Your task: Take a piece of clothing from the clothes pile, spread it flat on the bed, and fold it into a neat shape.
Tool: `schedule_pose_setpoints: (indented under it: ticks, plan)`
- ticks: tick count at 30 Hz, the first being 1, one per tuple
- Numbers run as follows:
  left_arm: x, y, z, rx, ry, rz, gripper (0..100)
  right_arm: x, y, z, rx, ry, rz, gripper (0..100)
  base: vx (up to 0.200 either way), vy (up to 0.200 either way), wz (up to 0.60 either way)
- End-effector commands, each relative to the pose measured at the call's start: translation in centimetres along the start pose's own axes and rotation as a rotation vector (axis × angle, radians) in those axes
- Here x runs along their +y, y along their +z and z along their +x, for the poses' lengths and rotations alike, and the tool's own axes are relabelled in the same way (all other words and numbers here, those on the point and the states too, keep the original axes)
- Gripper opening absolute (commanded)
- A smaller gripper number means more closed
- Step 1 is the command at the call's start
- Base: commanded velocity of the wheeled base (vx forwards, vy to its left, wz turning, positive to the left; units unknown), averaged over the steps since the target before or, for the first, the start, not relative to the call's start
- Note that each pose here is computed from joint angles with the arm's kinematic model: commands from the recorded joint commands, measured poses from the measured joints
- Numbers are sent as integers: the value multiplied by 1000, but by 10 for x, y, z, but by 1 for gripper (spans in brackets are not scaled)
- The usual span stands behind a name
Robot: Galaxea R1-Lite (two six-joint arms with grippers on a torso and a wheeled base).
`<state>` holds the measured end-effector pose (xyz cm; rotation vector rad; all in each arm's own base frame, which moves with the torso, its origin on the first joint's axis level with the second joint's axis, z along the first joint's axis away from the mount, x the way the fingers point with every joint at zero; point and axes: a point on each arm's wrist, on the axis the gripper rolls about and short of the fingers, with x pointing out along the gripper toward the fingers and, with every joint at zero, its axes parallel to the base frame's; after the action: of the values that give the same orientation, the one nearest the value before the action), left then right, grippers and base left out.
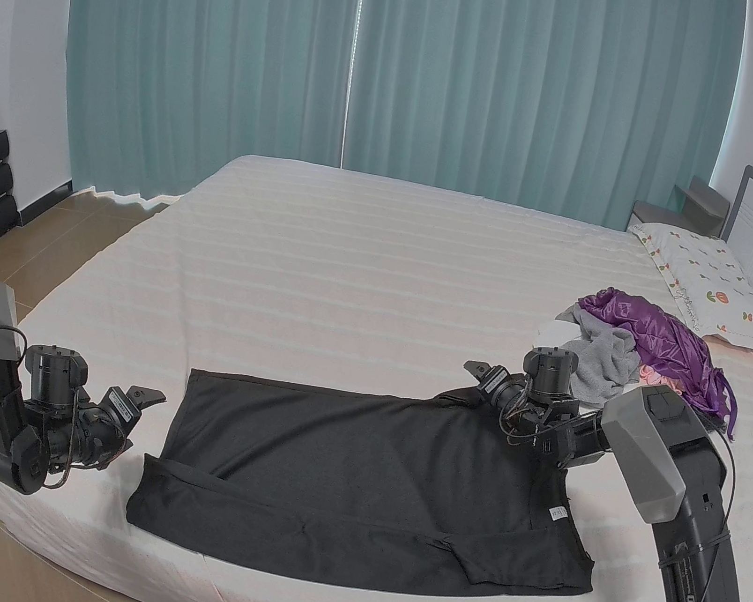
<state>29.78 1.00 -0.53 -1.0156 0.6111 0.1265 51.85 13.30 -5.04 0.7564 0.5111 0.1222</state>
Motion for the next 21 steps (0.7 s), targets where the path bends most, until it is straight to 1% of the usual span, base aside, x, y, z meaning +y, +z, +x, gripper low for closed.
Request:
schedule_pose_setpoints:
  ticks: [1,5,8,14,17,19,21]
  plan:
    - [0,0,0,1,1,0,100,13,5,-13,39,1,-1,100,0,0,0]
    - [0,0,0,1,1,0,100,11,-4,-11,101,-26,0,100,0,0,0]
    - [0,0,0,1,1,0,100,16,-13,-8,135,-16,-5,100,0,0,0]
    - [0,-1,0,3,1,2,100,18,-29,7,161,-9,-13,100,0,0,0]
    - [0,-1,0,3,1,4,100,19,-33,17,156,3,-13,100,0,0,0]
    - [0,-1,1,3,2,4,100,13,-39,22,158,-4,-14,100,0,0,0]
    - [0,-2,1,6,2,4,100,18,-35,23,103,66,-22,100,0,0,0]
